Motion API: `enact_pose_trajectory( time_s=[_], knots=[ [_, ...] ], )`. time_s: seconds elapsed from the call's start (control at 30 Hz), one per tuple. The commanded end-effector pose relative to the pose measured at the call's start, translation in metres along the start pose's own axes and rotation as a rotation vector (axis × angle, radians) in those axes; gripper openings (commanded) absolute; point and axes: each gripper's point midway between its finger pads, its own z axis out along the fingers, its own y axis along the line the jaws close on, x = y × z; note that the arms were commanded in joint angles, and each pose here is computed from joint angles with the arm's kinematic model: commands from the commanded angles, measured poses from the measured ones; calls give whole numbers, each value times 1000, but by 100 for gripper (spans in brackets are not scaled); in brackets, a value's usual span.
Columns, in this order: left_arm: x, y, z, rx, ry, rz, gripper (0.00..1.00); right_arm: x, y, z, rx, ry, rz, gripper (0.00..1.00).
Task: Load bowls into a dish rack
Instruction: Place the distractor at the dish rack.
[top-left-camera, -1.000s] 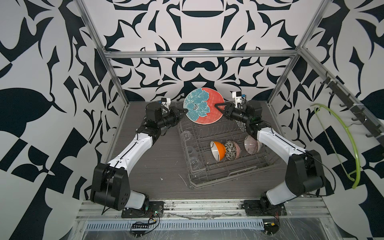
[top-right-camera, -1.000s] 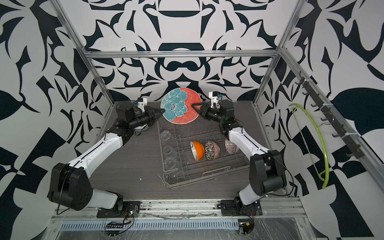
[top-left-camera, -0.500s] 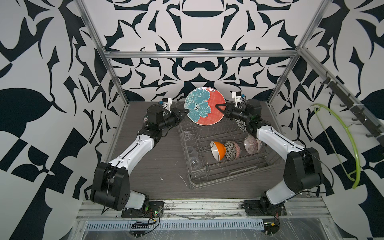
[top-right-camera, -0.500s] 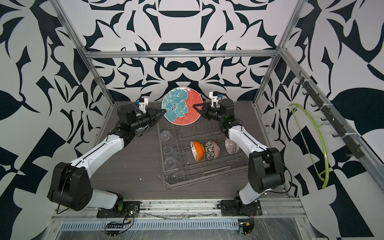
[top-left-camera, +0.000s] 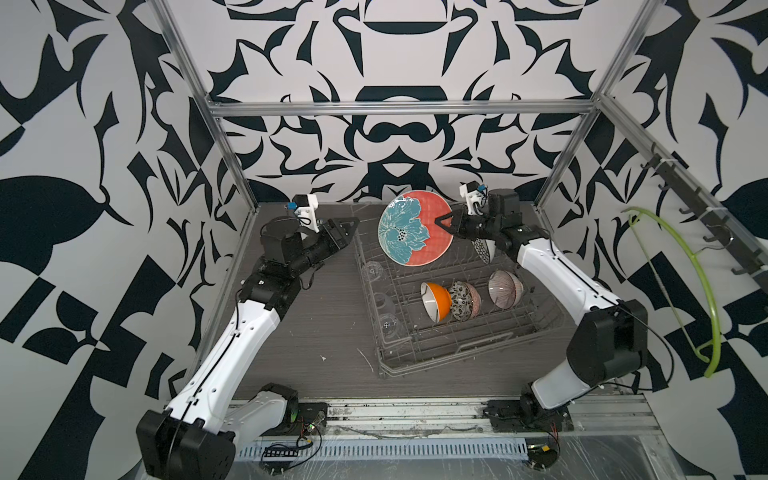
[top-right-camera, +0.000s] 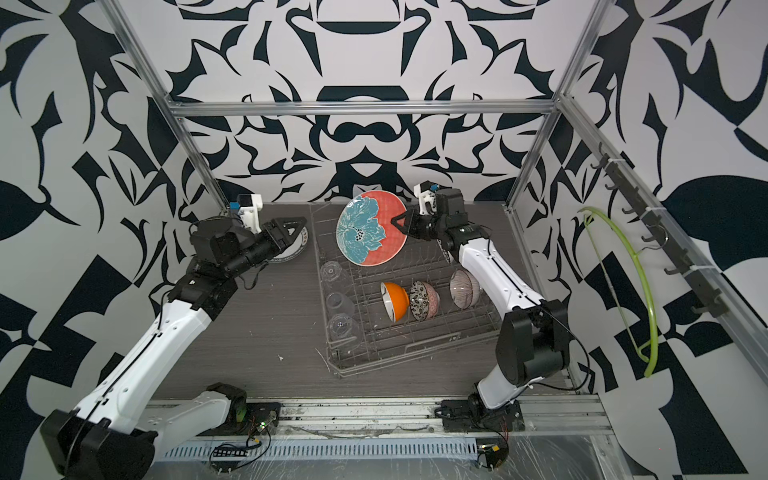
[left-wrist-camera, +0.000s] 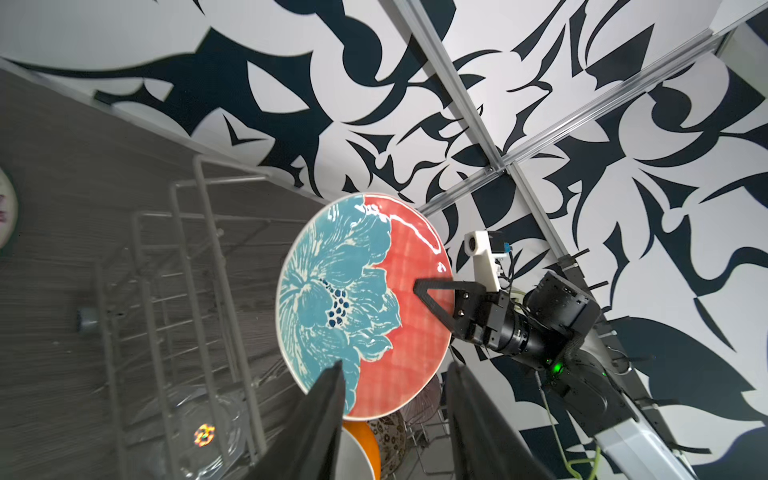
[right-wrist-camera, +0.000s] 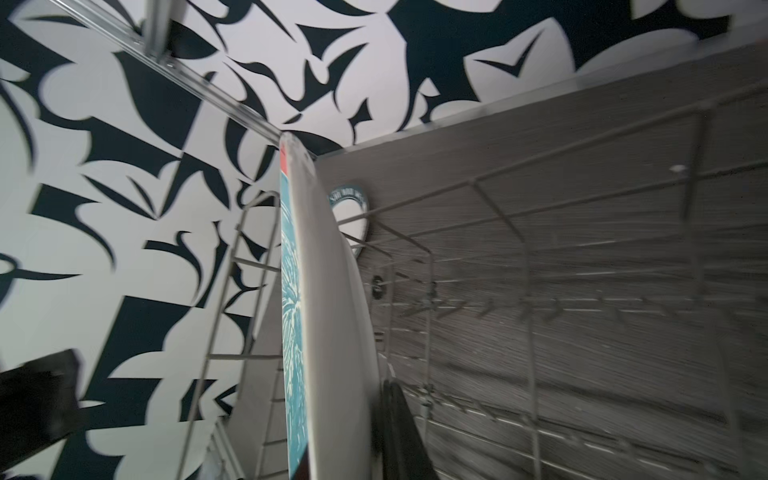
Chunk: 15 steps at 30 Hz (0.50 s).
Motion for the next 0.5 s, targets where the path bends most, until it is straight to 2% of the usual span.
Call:
enact_pose_trajectory(
  time_s=[0.0, 0.2, 0.37, 0.47],
  knots=[
    [14, 41, -7, -184, 27, 15, 46, -59, 47, -46, 1, -204, -221, 0],
    [37, 67, -13, -218, 22, -32, 46, -77, 49, -60, 96, -237, -316, 0],
    [54, 79, -16, -241, 33, -55, 46, -94, 68, -76, 143, -286, -411, 0],
    [62, 82, -20, -251, 30, -54, 46, -97, 83, -80, 218, -302, -509, 0]
  ],
)
